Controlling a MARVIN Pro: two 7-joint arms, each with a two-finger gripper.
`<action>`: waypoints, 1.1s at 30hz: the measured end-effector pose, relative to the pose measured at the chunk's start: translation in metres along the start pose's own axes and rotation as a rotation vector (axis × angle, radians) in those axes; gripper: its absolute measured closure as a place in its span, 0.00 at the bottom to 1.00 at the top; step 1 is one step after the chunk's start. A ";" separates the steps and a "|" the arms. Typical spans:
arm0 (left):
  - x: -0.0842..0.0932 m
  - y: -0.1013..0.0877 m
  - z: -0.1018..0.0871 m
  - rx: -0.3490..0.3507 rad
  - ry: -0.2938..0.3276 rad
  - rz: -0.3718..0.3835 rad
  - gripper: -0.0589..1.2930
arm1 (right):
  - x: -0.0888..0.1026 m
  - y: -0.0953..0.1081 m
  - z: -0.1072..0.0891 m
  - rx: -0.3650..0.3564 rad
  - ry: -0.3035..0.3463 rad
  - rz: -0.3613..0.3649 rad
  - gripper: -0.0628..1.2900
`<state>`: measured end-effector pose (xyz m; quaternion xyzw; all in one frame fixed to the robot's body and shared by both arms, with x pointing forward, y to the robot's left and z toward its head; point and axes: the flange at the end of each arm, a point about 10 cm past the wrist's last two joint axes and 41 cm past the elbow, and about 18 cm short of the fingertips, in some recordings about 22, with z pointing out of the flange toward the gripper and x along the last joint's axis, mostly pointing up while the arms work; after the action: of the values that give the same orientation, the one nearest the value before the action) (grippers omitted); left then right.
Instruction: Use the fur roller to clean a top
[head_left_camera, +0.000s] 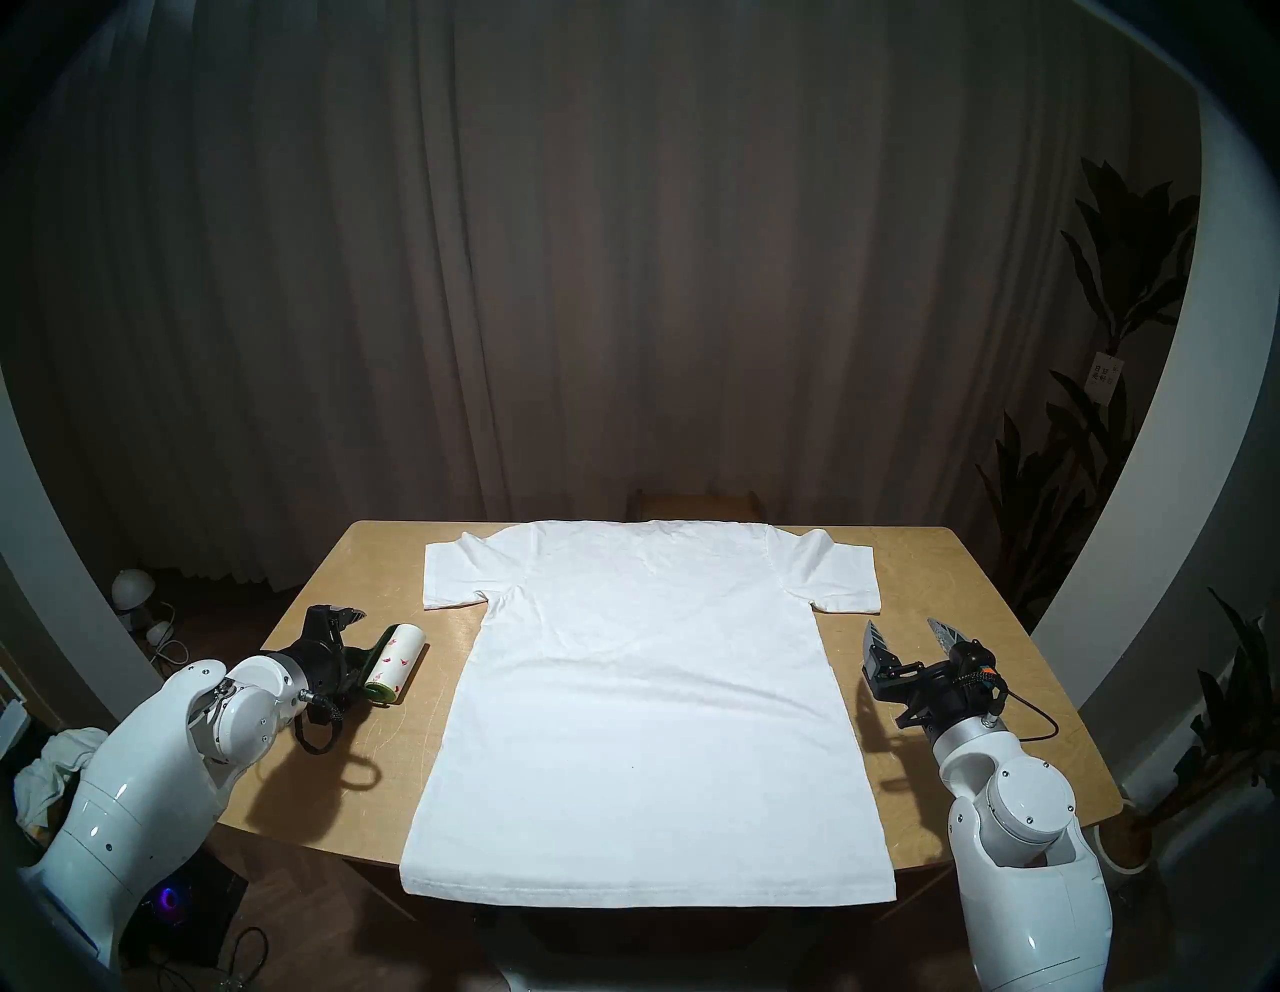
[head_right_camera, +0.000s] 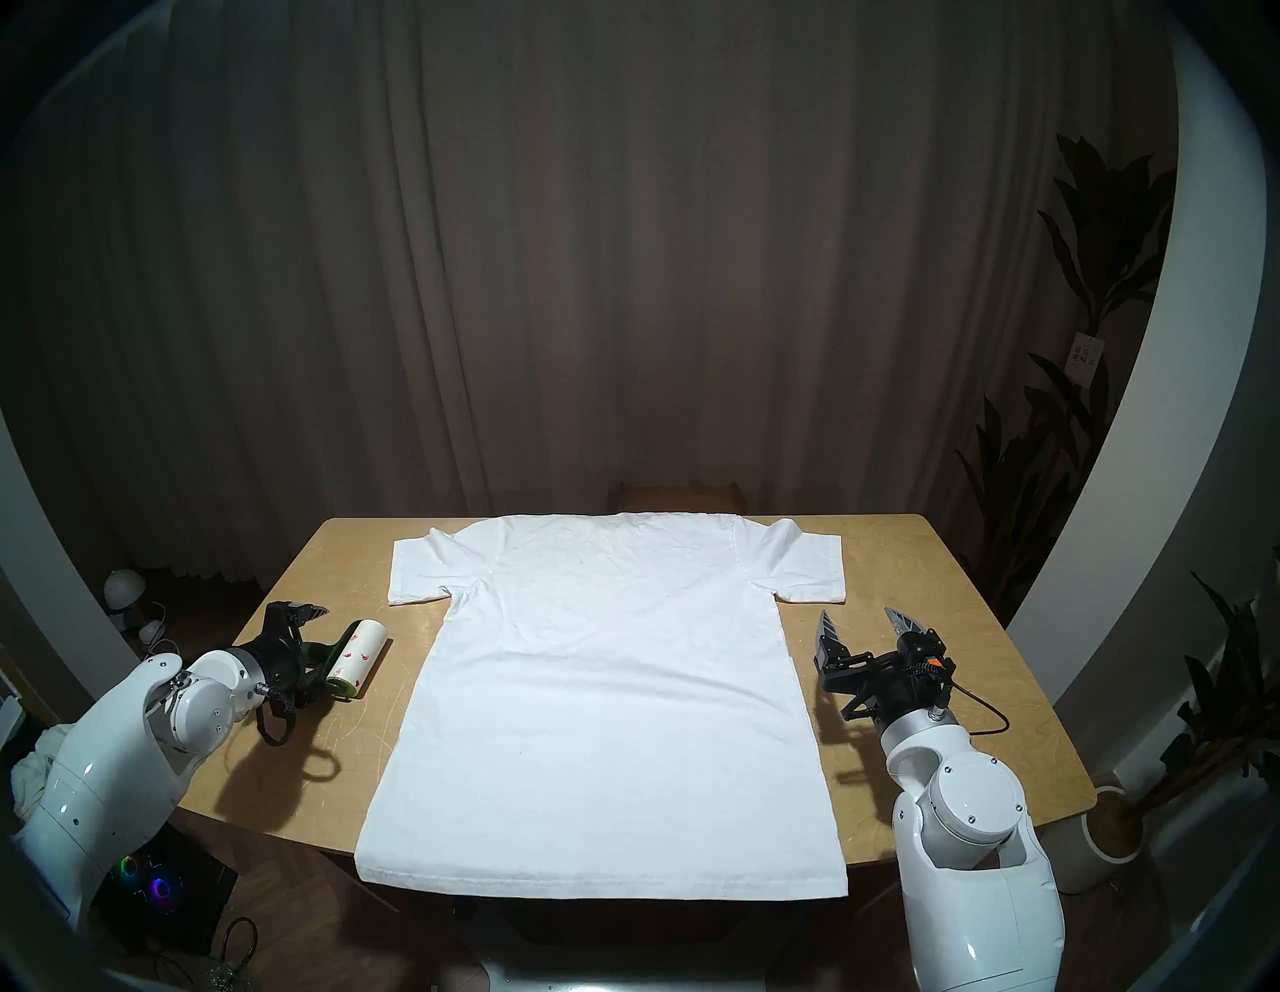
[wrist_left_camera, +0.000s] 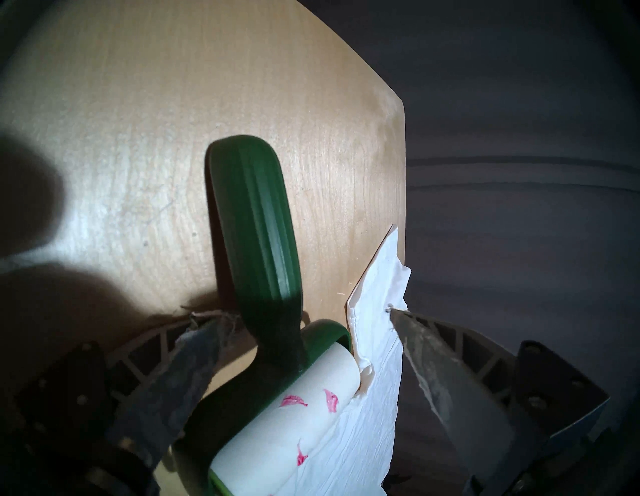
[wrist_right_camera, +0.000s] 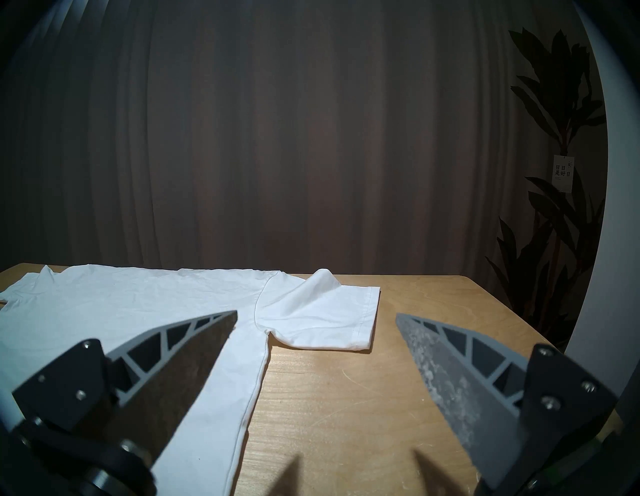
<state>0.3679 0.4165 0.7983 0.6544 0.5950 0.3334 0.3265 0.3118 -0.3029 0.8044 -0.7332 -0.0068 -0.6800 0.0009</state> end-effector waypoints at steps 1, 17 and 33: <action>0.000 0.000 -0.001 0.003 0.003 0.000 0.10 | 0.000 0.000 0.000 0.001 0.000 0.000 0.07; -0.019 0.011 -0.040 -0.037 0.157 0.250 0.06 | -0.003 -0.004 0.003 0.039 -0.008 -0.001 0.07; -0.028 0.051 -0.064 -0.190 0.291 0.785 0.06 | 0.000 -0.012 0.014 0.070 0.004 0.000 0.07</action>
<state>0.3420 0.3869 0.8750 0.7443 0.3075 0.5745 0.1464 0.3252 -0.2905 0.8030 -0.7313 -0.0305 -0.6809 0.0264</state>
